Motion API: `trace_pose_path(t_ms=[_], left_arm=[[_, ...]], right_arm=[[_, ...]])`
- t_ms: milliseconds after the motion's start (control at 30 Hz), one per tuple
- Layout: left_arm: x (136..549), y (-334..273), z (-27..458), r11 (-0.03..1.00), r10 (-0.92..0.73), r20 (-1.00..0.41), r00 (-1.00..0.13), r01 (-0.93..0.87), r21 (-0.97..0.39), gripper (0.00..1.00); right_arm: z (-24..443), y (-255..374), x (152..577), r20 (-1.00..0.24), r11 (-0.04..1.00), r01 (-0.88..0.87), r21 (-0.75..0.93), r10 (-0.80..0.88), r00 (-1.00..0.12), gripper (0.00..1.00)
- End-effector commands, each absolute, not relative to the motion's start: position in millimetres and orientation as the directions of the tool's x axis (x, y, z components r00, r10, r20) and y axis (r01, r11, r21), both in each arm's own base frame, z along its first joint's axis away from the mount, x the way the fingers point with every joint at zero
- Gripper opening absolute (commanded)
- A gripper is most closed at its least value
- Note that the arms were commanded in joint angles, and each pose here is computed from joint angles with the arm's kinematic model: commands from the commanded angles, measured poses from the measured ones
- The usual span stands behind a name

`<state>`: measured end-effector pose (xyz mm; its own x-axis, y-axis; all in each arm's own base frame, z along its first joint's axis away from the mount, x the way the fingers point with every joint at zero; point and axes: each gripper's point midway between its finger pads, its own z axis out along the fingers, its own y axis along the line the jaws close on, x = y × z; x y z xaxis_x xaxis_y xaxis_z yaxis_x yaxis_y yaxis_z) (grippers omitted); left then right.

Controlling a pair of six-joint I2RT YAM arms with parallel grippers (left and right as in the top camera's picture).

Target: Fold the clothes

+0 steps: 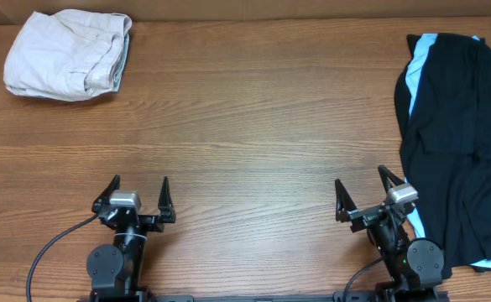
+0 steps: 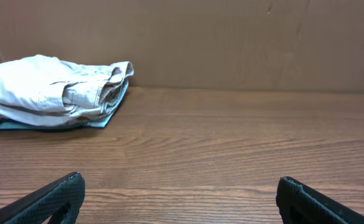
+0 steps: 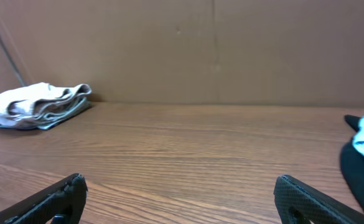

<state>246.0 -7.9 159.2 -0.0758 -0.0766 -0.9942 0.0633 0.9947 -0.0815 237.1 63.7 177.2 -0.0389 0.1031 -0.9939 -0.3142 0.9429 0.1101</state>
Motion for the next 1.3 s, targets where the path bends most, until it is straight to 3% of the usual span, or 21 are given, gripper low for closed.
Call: trace_pose_path(t_ms=[0, 367, 667, 1033, 1267], left_arm=[[245.9, -7.8, 158.5, 0.994, -0.086, -0.994, -0.072, 0.062, -0.09, 1.0], [245.9, -7.9, 158.5, 0.994, -0.086, -0.994, -0.072, 0.063, -0.091, 1.0], [245.9, -8.1, 163.6, 0.994, -0.085, -0.995, -0.055, 0.065, -0.089, 1.0], [222.2, -3.2, 268.0, 0.997, -0.066, -0.988, 0.139, 0.043, -0.06, 1.0], [216.1, -5.8, 303.8, 0.998, -0.048, -0.987, 0.152, 0.055, -0.04, 1.0]], right_arm=[[173.6, 58.4, 239.0, -0.995, 0.954, -0.281, 0.1, 0.094, -0.036, 1.0], [176.0, 56.6, 239.5, -0.995, 0.957, -0.272, 0.098, 0.095, -0.025, 1.0], [206.7, 56.4, 237.1, -0.988, 0.952, -0.285, 0.109, 0.136, 0.078, 1.0], [316.8, 43.5, 204.6, -0.97, 0.969, -0.24, 0.053, 0.107, 0.218, 1.0], [385.3, 40.8, 197.6, -0.974, 0.977, -0.215, -0.011, 0.038, 0.223, 1.0]])
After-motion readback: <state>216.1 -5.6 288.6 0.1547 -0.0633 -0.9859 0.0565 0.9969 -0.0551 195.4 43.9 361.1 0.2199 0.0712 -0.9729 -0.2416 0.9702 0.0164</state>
